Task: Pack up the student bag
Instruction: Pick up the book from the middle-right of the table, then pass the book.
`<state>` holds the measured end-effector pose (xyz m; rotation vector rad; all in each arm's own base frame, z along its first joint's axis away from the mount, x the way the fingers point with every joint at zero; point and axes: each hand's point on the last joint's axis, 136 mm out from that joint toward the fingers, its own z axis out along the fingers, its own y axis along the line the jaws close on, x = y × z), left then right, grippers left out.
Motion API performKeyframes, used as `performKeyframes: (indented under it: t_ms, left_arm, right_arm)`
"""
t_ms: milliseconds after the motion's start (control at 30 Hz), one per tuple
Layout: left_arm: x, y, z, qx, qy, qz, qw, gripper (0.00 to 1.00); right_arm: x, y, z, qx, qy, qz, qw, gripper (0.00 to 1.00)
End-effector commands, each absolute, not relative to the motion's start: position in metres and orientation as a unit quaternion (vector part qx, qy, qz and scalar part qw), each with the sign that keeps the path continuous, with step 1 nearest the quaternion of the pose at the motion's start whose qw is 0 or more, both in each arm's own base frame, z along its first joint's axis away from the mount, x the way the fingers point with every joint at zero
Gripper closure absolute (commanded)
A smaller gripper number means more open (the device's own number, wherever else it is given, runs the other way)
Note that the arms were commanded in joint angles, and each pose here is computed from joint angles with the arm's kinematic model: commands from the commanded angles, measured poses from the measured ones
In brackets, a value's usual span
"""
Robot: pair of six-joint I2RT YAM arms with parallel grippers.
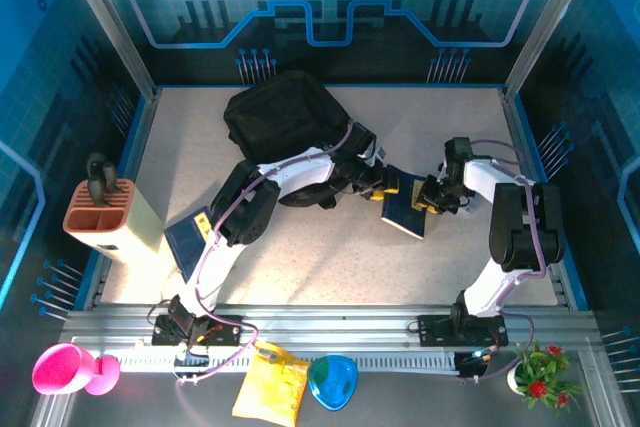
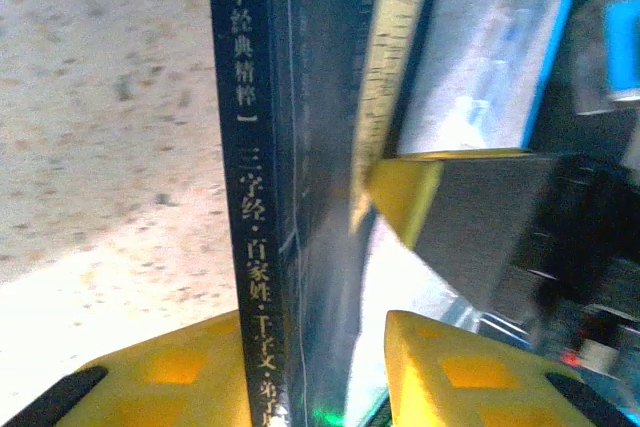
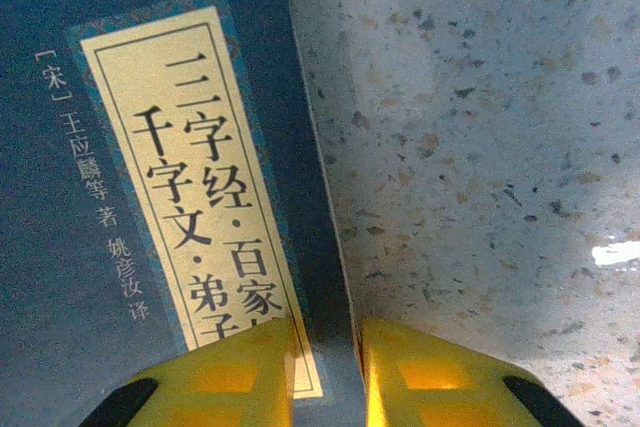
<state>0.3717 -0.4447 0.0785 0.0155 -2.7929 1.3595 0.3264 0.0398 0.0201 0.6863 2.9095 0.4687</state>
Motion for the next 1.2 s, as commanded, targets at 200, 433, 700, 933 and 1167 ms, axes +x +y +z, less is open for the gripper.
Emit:
performKeyframes:
  t_ms: [200,433,700,933,1167]
  left_arm:
    - [0.363,-0.454,0.093,0.001,-0.886,0.462,0.028,0.7]
    - [0.367,-0.45,0.099,-0.009,-0.896,0.444,0.011,0.85]
    - [0.396,-0.418,0.167,-0.021,-0.886,0.452,-0.099,0.93]
    - [0.426,-0.346,0.214,0.039,-0.865,0.456,-0.206,0.93]
    - [0.45,-0.257,0.244,0.155,-0.816,0.469,-0.301,0.93]
  right_arm:
    - [0.32,0.048,0.01,0.24,0.953,0.181,0.042,0.78]
    - [0.327,0.052,0.021,0.242,0.946,0.204,0.07,0.77]
    - [0.349,0.067,0.081,0.258,0.902,0.304,0.168,0.5]
    - [0.38,0.099,0.146,0.292,0.807,0.459,0.229,0.25]
    - [0.397,0.151,0.187,0.283,0.769,0.52,0.24,0.13]
